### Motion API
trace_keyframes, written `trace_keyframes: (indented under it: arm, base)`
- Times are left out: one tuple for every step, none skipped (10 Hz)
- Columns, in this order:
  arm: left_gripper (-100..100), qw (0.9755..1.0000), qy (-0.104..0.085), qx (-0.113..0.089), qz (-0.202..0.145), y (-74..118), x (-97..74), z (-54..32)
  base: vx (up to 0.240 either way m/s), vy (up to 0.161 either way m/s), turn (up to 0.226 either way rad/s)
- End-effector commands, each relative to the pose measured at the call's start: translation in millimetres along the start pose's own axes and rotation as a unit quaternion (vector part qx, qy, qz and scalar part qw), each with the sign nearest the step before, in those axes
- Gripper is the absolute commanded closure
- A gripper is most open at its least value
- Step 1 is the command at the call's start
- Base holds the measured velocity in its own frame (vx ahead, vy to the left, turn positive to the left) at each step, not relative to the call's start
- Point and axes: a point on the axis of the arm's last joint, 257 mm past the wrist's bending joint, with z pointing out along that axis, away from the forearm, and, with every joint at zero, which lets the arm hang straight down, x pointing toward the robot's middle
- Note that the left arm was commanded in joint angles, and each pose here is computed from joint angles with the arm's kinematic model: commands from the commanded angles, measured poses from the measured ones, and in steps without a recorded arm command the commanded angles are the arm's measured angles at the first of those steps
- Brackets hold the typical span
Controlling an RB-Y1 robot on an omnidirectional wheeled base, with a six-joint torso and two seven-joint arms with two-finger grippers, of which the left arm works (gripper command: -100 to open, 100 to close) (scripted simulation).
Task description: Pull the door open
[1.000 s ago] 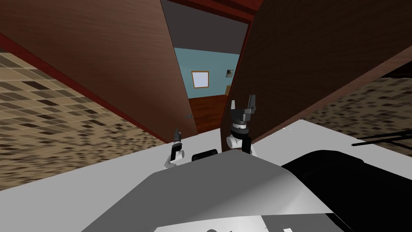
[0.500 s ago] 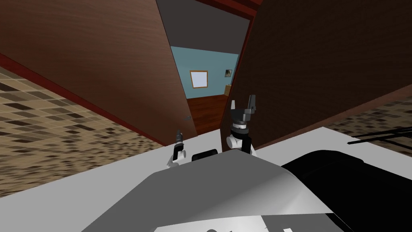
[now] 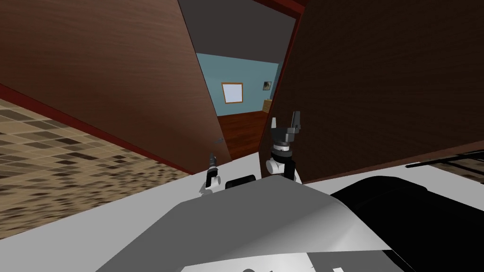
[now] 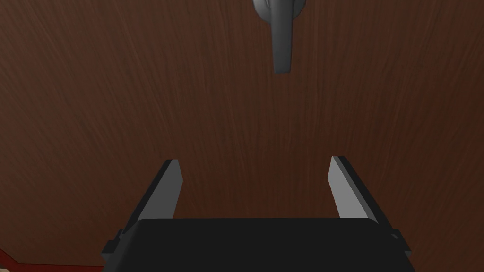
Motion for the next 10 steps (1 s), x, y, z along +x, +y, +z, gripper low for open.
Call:
trace_keyframes:
  arm:
    - [-100,1.0,0.0,-0.005,-0.005,5.3,4.1,-1.1]
    - [-100,0.9999,0.0,-0.008,-0.009,8.4,7.2,-1.8]
    - [-100,0.9998,0.0,-0.014,-0.014,13.3,12.9,-3.1]
    - [-100,0.9996,0.0,-0.019,-0.02,17.3,18.3,-4.4]
    - [-100,0.9995,0.001,-0.021,-0.022,19.3,21.0,-5.1]
    - [-100,0.9992,0.001,-0.026,-0.029,23.5,27.9,-6.8]
    - [-100,0.9994,0.001,-0.024,-0.025,22.3,24.5,-6.0]
    - [-100,0.9996,0.0,-0.022,-0.017,22.4,14.6,-4.4]
    - [-100,0.9997,0.0,-0.022,-0.014,22.4,10.9,-3.8]
    - [-100,0.9997,-0.001,-0.021,-0.008,22.4,2.9,-2.4]
  base:
    - [0.093,0.011,-0.031]
    - [0.094,0.003,-0.031]
    - [0.134,0.016,-0.038]
    - [0.184,0.028,-0.041]
    - [0.153,0.009,-0.021]
    - [0.158,-0.016,-0.02]
    - [0.078,-0.009,-0.002]
    - [-0.085,0.007,-0.079]
    - [-0.148,0.048,-0.093]
    - [-0.152,0.058,-0.089]
